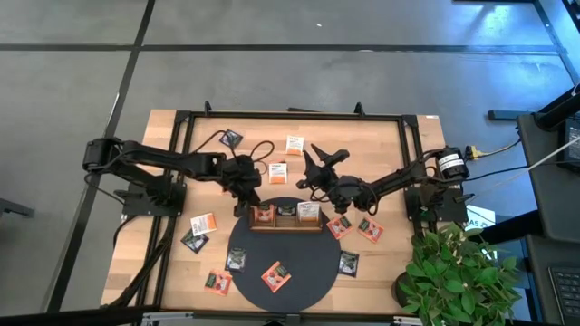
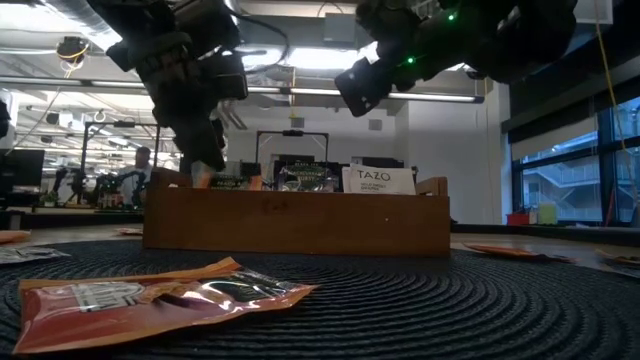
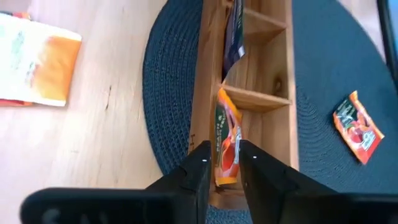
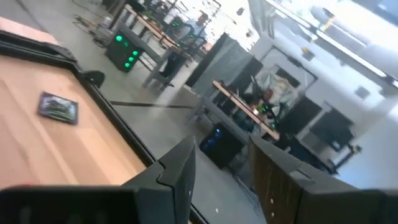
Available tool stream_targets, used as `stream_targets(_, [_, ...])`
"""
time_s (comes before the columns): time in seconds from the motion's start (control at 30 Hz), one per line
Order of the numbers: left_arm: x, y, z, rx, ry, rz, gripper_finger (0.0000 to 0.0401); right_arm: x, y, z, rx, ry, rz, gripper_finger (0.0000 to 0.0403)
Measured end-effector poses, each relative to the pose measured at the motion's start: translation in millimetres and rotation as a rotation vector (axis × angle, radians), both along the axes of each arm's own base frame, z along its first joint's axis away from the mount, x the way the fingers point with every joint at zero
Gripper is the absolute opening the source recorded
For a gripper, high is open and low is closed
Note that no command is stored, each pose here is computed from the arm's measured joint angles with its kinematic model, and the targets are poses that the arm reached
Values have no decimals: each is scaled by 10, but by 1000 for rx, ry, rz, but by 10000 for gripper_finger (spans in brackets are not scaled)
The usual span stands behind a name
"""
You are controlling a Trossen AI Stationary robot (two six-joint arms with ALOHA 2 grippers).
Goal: Pick & Place Tea
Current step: Put the white tea bag into the right section of the wooden organizer
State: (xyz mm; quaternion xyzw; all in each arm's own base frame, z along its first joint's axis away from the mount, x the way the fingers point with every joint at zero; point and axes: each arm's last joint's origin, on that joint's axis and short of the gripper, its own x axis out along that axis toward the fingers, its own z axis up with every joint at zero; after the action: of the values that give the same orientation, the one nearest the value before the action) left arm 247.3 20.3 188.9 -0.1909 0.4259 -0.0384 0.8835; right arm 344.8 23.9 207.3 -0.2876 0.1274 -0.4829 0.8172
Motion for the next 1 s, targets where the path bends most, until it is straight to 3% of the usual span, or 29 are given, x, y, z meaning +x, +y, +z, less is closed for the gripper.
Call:
stream_targets(0.13, [-44,111,158,23,-93,52,83,-8,-81,30,18,-53,-46,146])
stream_targets(0.4, [-70,582,282,172,-234,224,80,32,-198,101,25,-92,-79,148])
stream_targets(0.53, [-6,812,286,241,-332,276,83,71,-254,73,91,-194,1,153])
stream_targets(0.73, [50,1000,234,238,-400,291,82,180,-359,-175,340,-166,394,154])
stream_targets(0.87, [107,1055,134,243,-381,288,83,172,-524,-269,520,-138,498,154])
stream_targets(1.0, [288,1145,58,243,-347,280,83,89,-737,-249,768,-125,611,154])
